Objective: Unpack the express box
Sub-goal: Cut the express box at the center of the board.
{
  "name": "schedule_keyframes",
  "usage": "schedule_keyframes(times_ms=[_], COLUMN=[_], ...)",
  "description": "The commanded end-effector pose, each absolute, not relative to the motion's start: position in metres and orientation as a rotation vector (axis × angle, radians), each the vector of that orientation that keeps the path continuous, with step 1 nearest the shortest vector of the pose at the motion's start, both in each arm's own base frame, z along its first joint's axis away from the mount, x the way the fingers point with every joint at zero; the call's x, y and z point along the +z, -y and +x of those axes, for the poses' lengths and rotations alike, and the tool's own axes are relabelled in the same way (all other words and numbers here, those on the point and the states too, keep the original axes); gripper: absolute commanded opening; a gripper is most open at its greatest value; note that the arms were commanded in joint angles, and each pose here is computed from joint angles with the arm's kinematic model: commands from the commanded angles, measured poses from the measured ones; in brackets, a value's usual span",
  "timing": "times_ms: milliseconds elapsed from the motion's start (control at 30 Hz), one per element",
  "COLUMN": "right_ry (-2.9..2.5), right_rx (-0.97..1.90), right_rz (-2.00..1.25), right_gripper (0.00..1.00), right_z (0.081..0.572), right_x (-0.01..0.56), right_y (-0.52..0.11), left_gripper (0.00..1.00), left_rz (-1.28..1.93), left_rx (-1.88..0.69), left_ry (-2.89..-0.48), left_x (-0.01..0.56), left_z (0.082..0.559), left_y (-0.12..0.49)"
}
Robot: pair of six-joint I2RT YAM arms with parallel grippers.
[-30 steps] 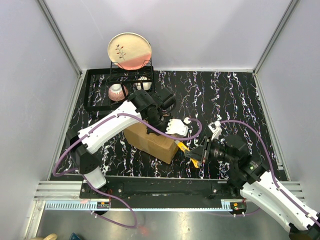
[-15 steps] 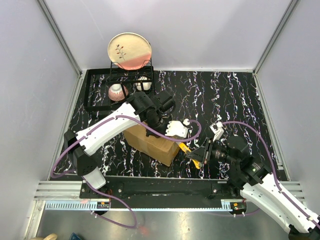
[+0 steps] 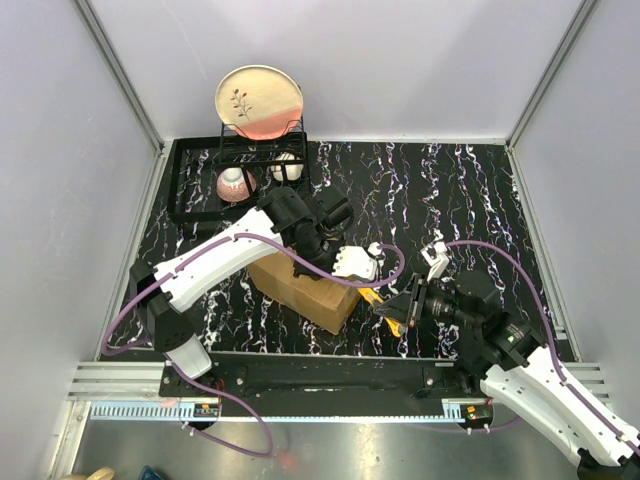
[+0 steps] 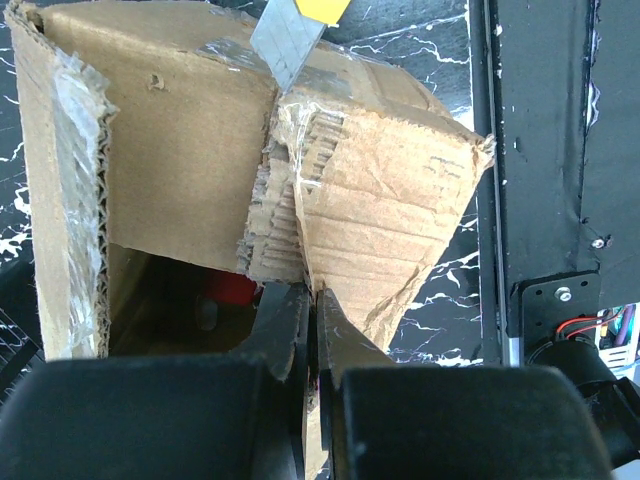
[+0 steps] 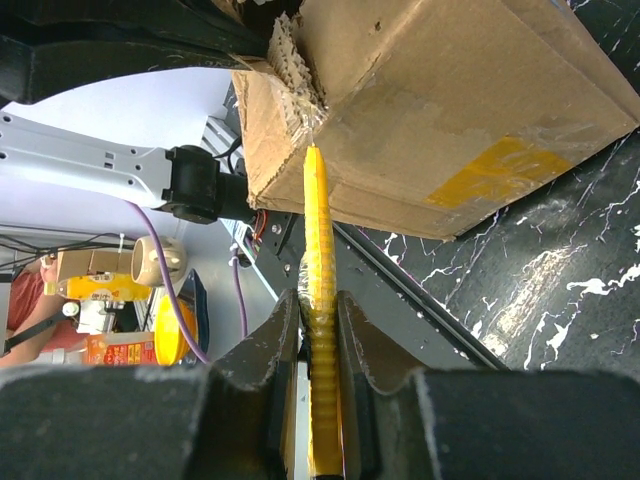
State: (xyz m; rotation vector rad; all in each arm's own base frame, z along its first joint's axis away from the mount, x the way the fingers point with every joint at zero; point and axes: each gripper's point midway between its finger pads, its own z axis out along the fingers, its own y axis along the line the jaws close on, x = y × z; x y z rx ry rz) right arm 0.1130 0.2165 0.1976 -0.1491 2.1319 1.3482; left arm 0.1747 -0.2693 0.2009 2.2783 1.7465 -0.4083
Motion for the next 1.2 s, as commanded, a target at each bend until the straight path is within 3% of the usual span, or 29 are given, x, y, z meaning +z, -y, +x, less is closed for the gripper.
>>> schedule_keyframes(times_ms=[0, 700, 1167], right_ry=[-2.095, -2.159, -2.081], right_rx=[1.335, 1.279, 1.404], right_rz=[-0.175, -0.213, -0.191], right_gripper=[0.0, 0.0, 0.0], right_z=[0.118, 0.117, 0.121], right_x=[0.212, 0.205, 0.209], right_y=[-0.219, -0.216, -0.231], left_gripper=[0.0, 0.0, 0.0], left_rz=[2.327, 2.318, 2.36], left_rx=[-0.443, -0.474, -0.536], left_ry=[-1.817, -1.819, -1.749], left_x=[0.219, 0.22, 0.223], left_z=[0.144, 0.14, 0.121], left_y=[0.239, 0.245, 0.263])
